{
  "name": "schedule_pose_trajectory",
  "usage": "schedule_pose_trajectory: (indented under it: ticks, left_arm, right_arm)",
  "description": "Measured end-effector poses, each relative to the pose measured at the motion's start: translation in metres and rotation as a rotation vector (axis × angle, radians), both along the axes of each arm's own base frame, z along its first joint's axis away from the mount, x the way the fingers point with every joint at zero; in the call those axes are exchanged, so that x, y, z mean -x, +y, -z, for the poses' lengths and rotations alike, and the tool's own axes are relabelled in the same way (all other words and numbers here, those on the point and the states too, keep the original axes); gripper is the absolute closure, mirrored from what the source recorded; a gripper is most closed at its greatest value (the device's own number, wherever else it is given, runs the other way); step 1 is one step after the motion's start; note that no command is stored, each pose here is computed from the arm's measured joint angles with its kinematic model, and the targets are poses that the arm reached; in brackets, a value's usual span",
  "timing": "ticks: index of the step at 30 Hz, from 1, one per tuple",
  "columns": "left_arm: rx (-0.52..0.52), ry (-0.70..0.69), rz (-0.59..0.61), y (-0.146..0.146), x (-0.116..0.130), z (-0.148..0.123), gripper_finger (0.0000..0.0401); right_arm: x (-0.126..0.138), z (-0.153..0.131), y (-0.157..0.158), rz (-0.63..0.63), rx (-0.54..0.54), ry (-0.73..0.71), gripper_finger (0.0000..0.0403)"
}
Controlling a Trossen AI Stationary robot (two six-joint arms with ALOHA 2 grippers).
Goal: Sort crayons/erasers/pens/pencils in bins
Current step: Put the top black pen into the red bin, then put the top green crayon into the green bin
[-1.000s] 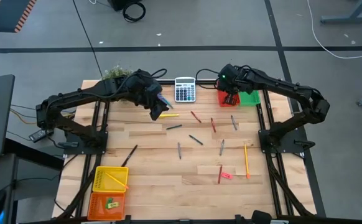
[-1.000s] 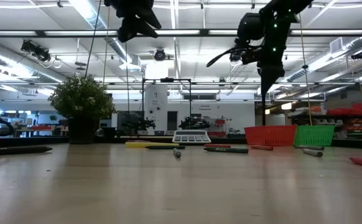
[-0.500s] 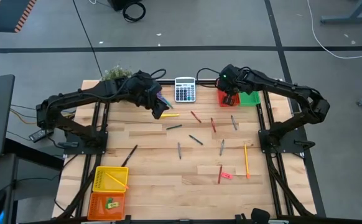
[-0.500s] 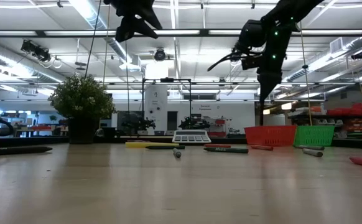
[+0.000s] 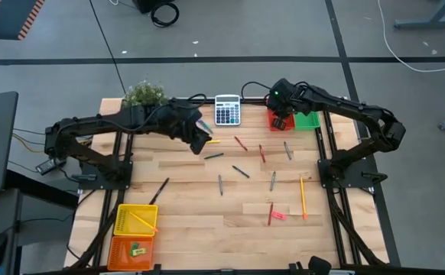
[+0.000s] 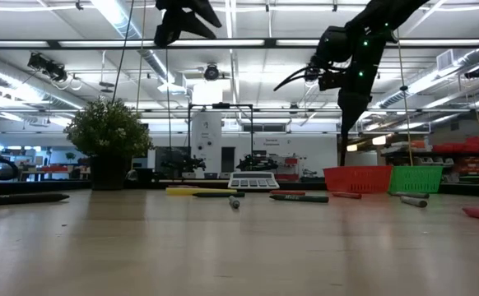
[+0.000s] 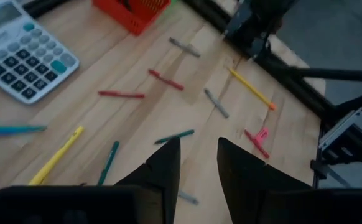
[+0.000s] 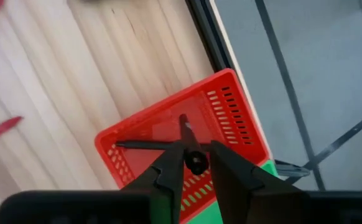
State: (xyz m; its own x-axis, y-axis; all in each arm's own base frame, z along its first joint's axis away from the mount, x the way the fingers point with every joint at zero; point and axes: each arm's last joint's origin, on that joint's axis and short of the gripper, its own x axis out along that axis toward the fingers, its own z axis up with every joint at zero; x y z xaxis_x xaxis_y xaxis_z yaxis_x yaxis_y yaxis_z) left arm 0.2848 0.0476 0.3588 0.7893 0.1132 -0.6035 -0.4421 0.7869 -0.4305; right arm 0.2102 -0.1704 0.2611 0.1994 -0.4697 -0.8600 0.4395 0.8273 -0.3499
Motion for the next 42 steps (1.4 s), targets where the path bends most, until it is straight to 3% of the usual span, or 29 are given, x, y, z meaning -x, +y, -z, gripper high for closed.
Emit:
schedule_pose_trajectory:
  ticks: [8,25,31,36,42]
  left_arm:
    - [-0.029,-0.162,-0.007,-0.007,-0.01,-0.013,0.0287]
    - [-0.038,-0.132,0.018,-0.012,-0.009,-0.011,0.029]
    - [0.033,0.12,-0.036,-0.011,0.006,0.009,0.0293]
    - [0.148,0.448,-0.138,-0.009,0.028,0.034,0.0293]
    - [0.256,0.608,-0.112,-0.012,0.035,0.076,0.0282]
  right_arm:
    - [0.001,0.001,0.001,0.012,-0.018,0.006,0.0295]
    - [0.004,0.004,0.006,0.095,-0.108,-0.019,0.0292]
    - [0.007,-0.011,0.008,0.173,-0.151,-0.055,0.0295]
    - [0.01,-0.038,0.016,0.197,-0.232,-0.243,0.0295]
    - [0.021,-0.068,0.033,0.113,-0.247,-0.424,0.0295]
